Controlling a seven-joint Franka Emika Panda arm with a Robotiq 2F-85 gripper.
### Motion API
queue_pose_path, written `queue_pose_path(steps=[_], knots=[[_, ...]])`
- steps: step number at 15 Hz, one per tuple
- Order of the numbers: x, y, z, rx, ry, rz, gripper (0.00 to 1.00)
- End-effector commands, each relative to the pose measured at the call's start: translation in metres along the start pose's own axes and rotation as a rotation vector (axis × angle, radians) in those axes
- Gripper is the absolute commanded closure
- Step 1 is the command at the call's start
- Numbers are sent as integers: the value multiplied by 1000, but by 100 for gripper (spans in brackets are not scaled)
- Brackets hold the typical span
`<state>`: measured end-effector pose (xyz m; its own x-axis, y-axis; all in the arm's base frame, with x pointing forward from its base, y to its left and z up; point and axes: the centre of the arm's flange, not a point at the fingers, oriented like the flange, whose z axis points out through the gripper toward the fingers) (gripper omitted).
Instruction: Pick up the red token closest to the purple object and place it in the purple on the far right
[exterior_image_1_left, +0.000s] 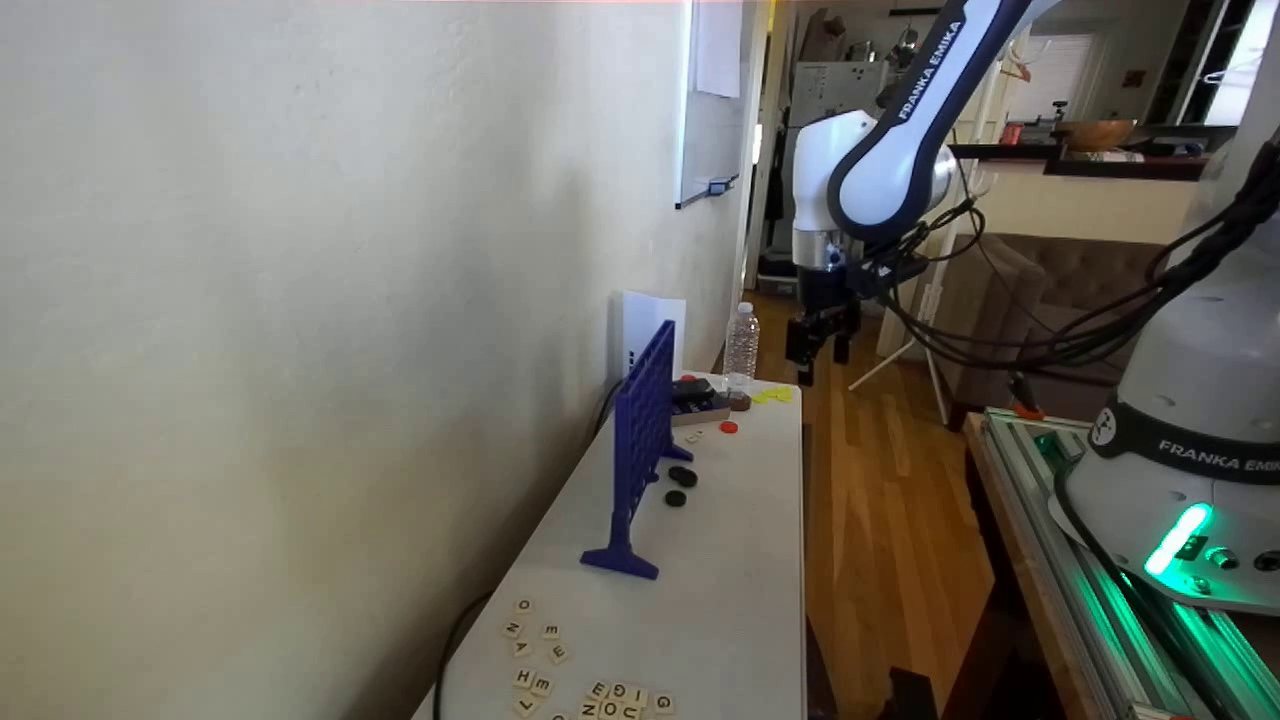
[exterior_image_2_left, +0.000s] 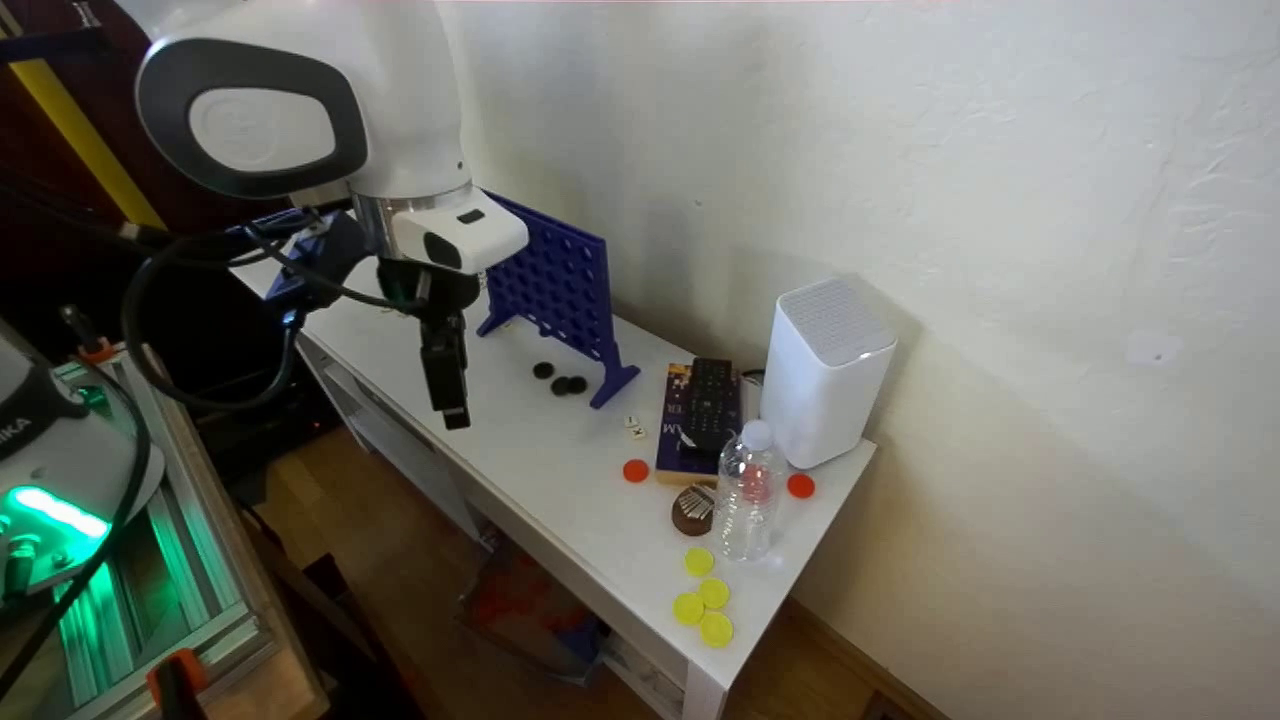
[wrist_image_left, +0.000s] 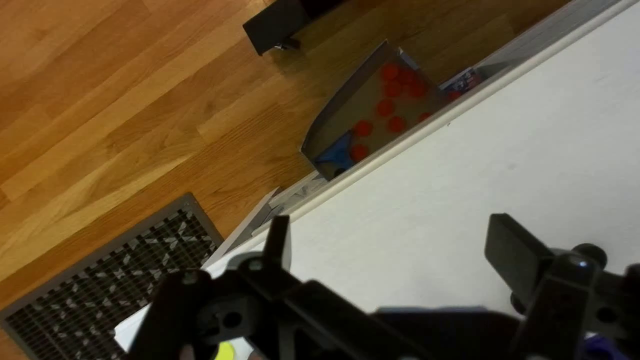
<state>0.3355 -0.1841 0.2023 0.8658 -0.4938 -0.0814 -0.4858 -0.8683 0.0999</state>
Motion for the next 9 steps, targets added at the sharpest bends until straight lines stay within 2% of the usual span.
queue_pose_path(steps=[1, 5, 9], knots=[[24, -23, 28, 48, -58, 4, 0], [49, -44, 49, 122, -74, 51, 0], [93, -36, 65, 156, -43, 100, 0]])
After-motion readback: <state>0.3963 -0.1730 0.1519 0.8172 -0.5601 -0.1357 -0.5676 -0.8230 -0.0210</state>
